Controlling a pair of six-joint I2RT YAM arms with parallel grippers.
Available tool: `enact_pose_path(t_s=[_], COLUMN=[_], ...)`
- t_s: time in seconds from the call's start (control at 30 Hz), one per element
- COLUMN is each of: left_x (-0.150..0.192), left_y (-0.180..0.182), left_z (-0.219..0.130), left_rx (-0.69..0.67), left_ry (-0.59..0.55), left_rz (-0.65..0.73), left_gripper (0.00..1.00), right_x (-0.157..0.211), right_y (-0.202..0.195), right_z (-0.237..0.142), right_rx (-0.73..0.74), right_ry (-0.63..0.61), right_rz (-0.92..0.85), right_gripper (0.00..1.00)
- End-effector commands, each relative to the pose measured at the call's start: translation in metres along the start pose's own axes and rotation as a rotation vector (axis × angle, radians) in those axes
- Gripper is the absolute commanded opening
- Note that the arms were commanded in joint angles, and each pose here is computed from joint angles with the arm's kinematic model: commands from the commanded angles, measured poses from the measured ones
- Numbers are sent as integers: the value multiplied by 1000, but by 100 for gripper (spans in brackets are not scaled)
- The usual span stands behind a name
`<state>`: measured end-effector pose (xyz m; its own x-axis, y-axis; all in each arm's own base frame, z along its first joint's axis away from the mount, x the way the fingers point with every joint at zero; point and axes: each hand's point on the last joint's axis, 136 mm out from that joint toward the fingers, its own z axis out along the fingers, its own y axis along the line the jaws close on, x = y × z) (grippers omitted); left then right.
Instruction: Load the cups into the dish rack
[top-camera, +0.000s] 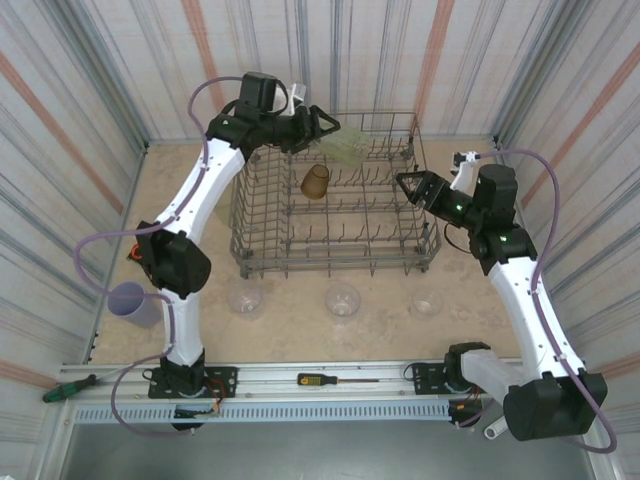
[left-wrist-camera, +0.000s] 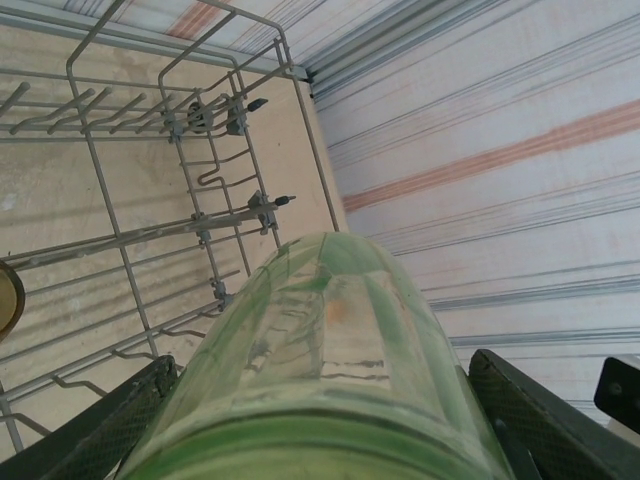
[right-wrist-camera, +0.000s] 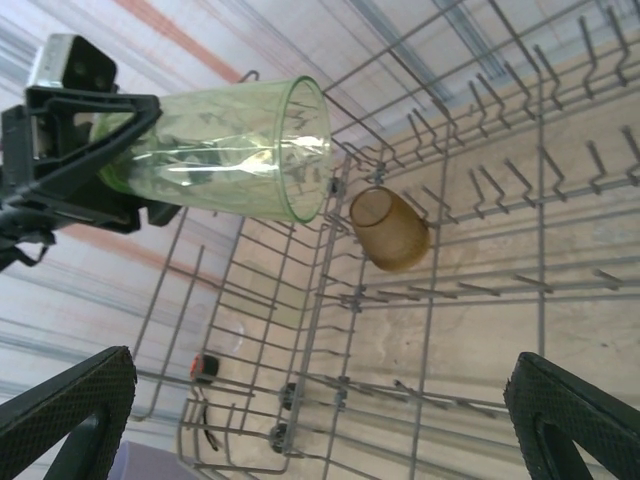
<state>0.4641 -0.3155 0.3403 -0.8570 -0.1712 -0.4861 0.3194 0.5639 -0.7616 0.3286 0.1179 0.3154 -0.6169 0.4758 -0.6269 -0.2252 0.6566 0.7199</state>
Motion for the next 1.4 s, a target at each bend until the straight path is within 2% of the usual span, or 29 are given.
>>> enact_pose_path(t_s=[0.0,0.3,0.67,1.03,1.37], left_x=[-4,-7,-5,-11,-6], left_y=[0,23,48,63,82], left_z=[-3,18,58,72,85], left_rx=[-58,-214,-266,-403,-442], left_ry=[-13,-36,-22,-70,-48], left_rz=[70,177,212,357,366], left_gripper=[21,20,20,18,18], right_x=[4,5,4,2,3], right_y=[-13,-36,-54,-67,-75], right_z=[-7,-14,-19,-19,-15], right_rx=[42,103,149,179,182], right_ry=[0,-2,-5,-8,1], right_rz=[-4,12,24,26,38], right_gripper=[99,99,99,99,99])
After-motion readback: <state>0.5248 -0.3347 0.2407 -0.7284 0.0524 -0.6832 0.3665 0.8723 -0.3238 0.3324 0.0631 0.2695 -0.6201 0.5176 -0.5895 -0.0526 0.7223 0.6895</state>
